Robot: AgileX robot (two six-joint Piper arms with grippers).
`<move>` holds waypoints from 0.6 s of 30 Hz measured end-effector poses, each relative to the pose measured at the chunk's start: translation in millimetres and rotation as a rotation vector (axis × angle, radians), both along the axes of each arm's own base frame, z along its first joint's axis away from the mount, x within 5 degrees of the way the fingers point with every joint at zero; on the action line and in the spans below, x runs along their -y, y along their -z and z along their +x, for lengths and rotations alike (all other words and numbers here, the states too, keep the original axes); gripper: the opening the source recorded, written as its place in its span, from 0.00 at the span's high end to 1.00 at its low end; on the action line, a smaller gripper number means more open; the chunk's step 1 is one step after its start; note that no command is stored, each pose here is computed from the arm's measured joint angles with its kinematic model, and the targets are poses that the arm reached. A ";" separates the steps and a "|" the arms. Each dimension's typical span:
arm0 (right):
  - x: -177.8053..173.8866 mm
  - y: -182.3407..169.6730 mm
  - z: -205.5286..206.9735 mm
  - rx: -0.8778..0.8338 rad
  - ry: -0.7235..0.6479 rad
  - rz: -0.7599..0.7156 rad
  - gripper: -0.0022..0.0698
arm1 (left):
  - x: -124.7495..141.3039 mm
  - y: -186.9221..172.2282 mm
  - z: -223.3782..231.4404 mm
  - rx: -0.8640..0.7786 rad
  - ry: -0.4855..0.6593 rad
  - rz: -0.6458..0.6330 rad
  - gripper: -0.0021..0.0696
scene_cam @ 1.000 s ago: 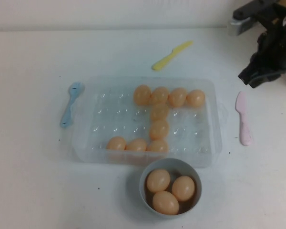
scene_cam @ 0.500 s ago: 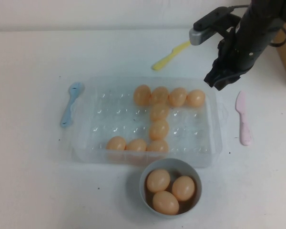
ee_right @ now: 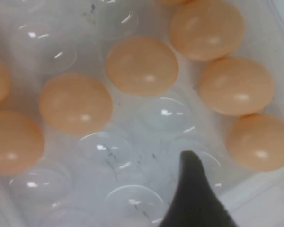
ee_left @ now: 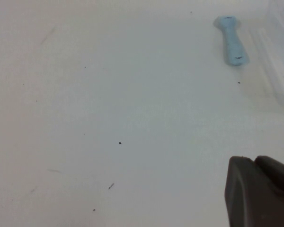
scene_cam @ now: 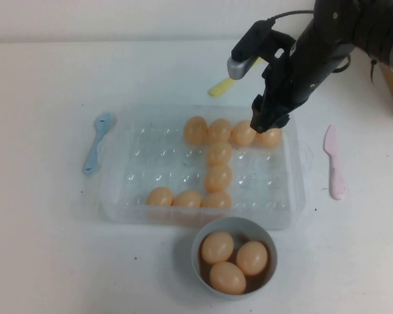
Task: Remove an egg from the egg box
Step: Pick up the egg from the plastic box
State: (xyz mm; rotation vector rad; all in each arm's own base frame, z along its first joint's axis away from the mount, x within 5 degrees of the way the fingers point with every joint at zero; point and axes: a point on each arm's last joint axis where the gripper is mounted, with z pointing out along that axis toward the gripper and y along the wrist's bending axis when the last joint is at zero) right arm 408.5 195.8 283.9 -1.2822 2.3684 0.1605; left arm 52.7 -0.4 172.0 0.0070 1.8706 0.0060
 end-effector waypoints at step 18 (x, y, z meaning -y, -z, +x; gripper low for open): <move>-4.4 38.7 18.2 0.019 -0.007 -0.079 0.45 | 0.0 0.0 0.0 0.000 0.000 0.000 0.98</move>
